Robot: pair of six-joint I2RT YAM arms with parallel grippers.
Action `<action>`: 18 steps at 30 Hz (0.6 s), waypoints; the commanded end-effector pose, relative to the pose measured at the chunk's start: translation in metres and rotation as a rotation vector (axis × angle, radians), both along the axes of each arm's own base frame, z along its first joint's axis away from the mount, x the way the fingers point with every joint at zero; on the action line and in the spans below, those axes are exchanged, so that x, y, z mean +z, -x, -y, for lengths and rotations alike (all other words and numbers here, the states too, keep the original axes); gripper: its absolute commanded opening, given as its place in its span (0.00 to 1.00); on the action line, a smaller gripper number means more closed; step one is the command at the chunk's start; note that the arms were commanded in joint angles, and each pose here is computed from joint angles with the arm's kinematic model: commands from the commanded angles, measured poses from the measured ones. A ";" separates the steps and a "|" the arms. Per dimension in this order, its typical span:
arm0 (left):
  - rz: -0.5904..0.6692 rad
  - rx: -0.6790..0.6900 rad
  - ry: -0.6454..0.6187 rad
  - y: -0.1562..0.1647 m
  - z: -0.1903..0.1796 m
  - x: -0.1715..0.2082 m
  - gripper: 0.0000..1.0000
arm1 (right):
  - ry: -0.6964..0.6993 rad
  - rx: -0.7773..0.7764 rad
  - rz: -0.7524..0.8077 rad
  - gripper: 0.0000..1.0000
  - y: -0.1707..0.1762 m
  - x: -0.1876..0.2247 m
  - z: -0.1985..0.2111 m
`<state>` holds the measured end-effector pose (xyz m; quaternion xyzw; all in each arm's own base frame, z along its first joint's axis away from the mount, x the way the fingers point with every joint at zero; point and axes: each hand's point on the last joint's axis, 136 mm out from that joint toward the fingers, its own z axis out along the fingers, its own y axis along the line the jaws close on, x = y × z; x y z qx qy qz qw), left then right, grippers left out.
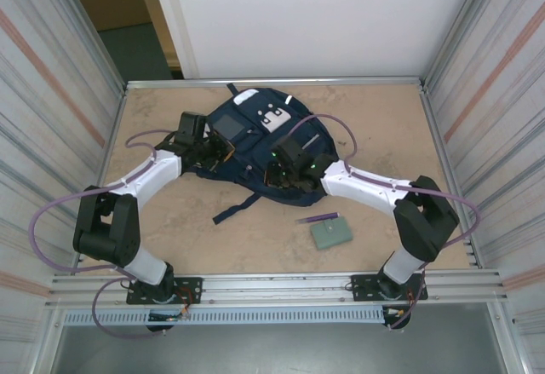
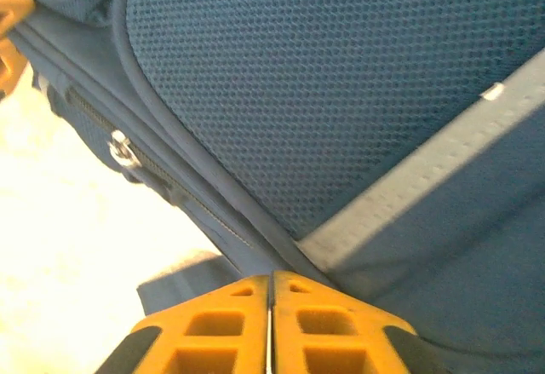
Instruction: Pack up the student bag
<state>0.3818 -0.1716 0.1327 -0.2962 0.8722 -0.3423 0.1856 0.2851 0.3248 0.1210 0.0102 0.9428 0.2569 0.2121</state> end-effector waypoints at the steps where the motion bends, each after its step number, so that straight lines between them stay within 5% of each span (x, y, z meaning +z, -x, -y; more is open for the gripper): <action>1: 0.046 0.025 0.008 -0.010 -0.003 0.014 0.00 | -0.031 0.113 0.033 0.24 0.014 0.015 -0.010; 6: 0.029 0.017 0.047 0.002 0.011 0.015 0.00 | -0.057 0.114 0.062 0.40 0.005 0.025 -0.044; 18: 0.031 0.000 0.081 0.019 0.023 0.025 0.00 | 0.214 -0.405 -0.033 0.61 -0.027 -0.020 -0.026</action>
